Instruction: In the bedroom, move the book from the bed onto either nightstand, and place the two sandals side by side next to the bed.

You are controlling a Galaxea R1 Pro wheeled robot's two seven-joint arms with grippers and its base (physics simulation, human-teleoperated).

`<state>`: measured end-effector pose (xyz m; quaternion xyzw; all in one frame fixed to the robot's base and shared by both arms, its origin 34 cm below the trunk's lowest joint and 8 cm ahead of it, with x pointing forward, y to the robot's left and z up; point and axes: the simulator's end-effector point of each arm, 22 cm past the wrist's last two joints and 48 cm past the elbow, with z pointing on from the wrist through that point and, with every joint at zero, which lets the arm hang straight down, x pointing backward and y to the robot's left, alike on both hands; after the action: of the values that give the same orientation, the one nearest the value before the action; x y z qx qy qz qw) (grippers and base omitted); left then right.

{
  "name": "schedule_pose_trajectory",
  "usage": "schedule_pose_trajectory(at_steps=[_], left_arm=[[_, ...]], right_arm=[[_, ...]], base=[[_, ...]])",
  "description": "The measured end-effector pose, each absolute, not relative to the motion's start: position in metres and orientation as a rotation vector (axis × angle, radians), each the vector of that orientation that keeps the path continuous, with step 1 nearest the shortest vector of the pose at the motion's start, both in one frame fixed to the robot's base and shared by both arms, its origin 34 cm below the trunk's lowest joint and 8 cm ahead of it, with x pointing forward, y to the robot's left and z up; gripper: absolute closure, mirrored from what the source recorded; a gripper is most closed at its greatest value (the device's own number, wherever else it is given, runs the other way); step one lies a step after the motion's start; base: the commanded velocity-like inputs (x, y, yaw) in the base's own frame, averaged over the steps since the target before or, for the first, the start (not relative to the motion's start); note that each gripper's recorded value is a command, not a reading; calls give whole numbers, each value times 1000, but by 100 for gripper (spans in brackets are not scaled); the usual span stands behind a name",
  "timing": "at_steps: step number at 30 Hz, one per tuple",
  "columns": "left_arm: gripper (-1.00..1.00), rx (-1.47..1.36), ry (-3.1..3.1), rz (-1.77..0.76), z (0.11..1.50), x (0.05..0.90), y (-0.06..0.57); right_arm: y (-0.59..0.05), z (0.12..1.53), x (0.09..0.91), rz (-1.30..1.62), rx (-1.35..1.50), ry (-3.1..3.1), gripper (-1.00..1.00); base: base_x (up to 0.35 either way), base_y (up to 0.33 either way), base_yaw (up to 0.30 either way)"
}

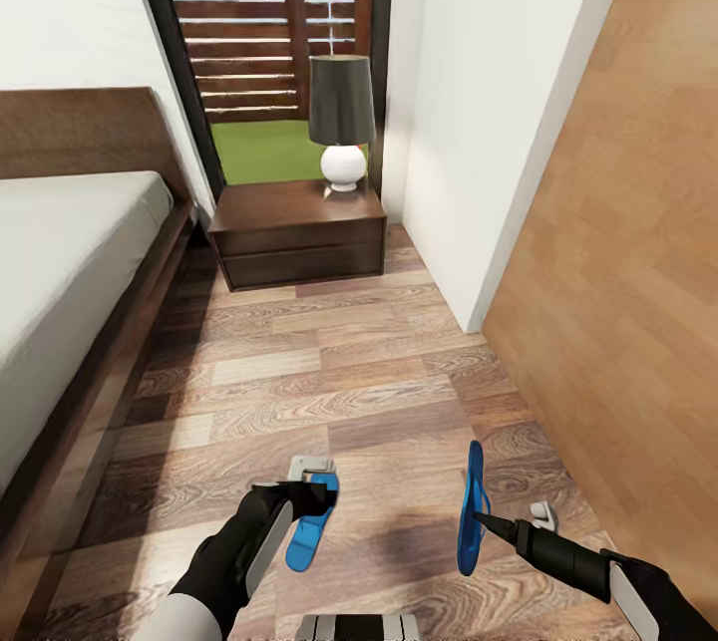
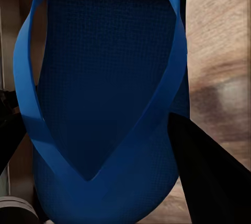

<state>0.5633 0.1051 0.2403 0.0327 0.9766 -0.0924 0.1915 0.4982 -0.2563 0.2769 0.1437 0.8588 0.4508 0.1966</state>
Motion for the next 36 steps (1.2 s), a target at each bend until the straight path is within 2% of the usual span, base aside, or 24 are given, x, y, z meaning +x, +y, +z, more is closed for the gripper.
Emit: schedule_pose_trajectory(at_steps=[36], left_arm=[[-100, 76, 2887, -268, 169, 521, 108]], right_arm=[[-256, 215, 461, 1273, 512, 2526, 100]], base=[[0, 0, 0]])
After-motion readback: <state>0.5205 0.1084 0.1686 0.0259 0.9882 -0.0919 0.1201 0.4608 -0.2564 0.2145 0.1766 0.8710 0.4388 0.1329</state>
